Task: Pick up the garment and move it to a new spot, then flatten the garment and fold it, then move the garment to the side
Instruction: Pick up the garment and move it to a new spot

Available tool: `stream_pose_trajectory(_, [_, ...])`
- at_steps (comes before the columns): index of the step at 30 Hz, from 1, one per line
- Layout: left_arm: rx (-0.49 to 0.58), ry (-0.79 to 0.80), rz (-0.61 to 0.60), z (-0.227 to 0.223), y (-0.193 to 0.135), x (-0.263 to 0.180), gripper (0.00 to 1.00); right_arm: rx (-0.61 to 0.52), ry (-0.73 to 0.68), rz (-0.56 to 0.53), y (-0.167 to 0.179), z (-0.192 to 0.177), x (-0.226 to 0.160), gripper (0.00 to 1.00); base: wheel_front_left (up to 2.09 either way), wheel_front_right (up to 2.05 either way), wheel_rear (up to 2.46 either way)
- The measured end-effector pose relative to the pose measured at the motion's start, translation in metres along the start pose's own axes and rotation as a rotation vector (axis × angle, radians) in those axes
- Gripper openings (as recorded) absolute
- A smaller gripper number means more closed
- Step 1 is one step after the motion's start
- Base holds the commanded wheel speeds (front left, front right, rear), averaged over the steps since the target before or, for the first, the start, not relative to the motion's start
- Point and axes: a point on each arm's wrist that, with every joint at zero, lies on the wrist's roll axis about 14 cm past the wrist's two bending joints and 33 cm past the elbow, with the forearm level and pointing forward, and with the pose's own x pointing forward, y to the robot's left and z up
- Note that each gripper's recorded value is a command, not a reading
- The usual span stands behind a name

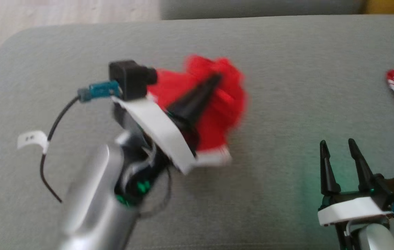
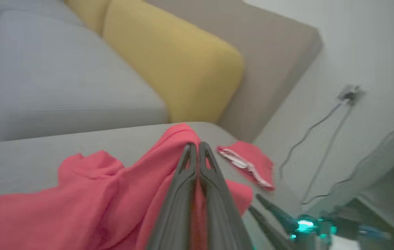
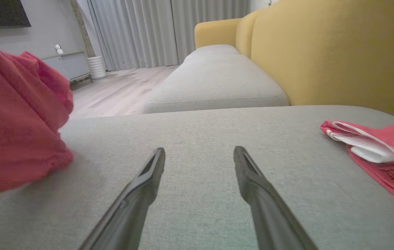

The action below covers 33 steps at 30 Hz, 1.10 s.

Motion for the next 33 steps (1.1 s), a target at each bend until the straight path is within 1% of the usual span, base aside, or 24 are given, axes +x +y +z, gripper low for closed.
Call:
stream_pose_trajectory(3, [-0.119,0.010,-0.188,0.005,-0.061,-0.002,0.00,0.012,-0.010,-0.046,-0.013,0.003,-0.011,1.00,0.00,0.00,0.00])
stream_pose_trajectory(5, [-0.205,0.014,-0.288,0.010,-0.092,-0.003,0.00,0.017,-0.014,-0.079,-0.022,0.004,-0.018,1.00,0.00,0.00,0.00])
stream_pose_trajectory(6, [-0.247,0.009,-0.317,0.014,-0.102,-0.003,0.00,0.022,-0.016,-0.096,-0.027,0.005,-0.021,1.00,0.00,0.00,0.00])
stream_pose_trajectory(8, [-0.306,0.015,-0.348,0.018,-0.112,0.002,0.00,0.030,-0.016,-0.131,-0.037,0.005,-0.028,1.00,0.00,0.00,0.00])
stream_pose_trajectory(12, [-0.381,0.012,-0.318,0.021,-0.105,0.024,0.00,0.050,-0.012,-0.195,-0.054,0.003,-0.042,1.00,0.00,0.00,0.00])
stream_pose_trajectory(14, [-0.399,0.033,-0.254,0.011,-0.087,0.039,0.00,0.052,-0.005,-0.221,-0.061,0.001,-0.047,1.00,0.00,0.00,0.00])
stream_pose_trajectory(15, [-0.410,0.062,-0.162,-0.007,-0.058,0.053,0.00,0.059,0.001,-0.245,-0.067,-0.001,-0.051,1.00,0.00,0.00,0.00])
stream_pose_trajectory(16, [-0.402,0.083,-0.101,-0.019,-0.040,0.058,0.00,0.058,0.005,-0.253,-0.069,-0.003,-0.053,1.00,0.00,0.00,0.00])
stream_pose_trajectory(17, [-0.378,0.113,-0.039,-0.034,-0.021,0.061,0.00,0.058,0.011,-0.261,-0.071,-0.004,-0.055,1.00,0.00,0.00,0.00])
stream_pose_trajectory(18, [-0.333,0.141,0.030,-0.048,0.002,0.063,0.00,0.058,0.016,-0.267,-0.072,-0.006,-0.056,1.00,0.00,0.00,0.00])
stream_pose_trajectory(20, [-0.261,0.163,0.173,-0.068,0.050,0.060,0.00,0.058,0.024,-0.275,-0.074,-0.008,-0.057,1.00,0.00,0.00,0.00])
stream_pose_trajectory(21, [-0.261,0.163,0.173,-0.068,0.050,0.060,0.00,0.058,0.024,-0.275,-0.074,-0.008,-0.057,1.00,0.00,0.00,0.00])
stream_pose_trajectory(22, [-0.226,0.172,0.239,-0.075,0.073,0.057,0.00,0.061,0.028,-0.278,-0.075,-0.010,-0.057,1.00,0.00,0.00,0.00])
stream_pose_trajectory(24, [-0.150,0.182,0.338,-0.085,0.108,0.050,0.00,0.063,0.033,-0.281,-0.076,-0.011,-0.057,1.00,0.00,0.00,0.00])
stream_pose_trajectory(26, [-0.134,0.163,0.410,-0.088,0.131,0.046,0.02,0.063,0.037,-0.278,-0.076,-0.012,-0.055,1.00,0.00,0.00,0.00])
stream_pose_trajectory(27, [-0.112,0.162,0.425,-0.090,0.138,0.044,0.30,0.062,0.038,-0.275,-0.075,-0.013,-0.054,1.00,0.00,0.00,0.00])
stream_pose_trajectory(28, [-0.091,0.169,0.438,-0.093,0.144,0.042,1.00,0.057,0.039,-0.269,-0.074,-0.013,-0.052,1.00,0.00,0.00,0.00])
stream_pose_trajectory(30, [-0.046,0.172,0.479,-0.099,0.159,0.034,1.00,0.051,0.030,-0.257,-0.072,-0.010,-0.046,1.00,0.00,0.00,0.00])
stream_pose_trajectory(31, [-0.040,0.169,0.491,-0.100,0.162,0.030,1.00,0.045,0.026,-0.253,-0.072,-0.008,-0.044,1.00,0.00,0.00,0.00])
stream_pose_trajectory(33, [0.024,0.160,0.505,-0.100,0.167,0.022,1.00,0.039,0.022,-0.242,-0.069,-0.007,-0.042,1.00,0.00,0.00,0.00])
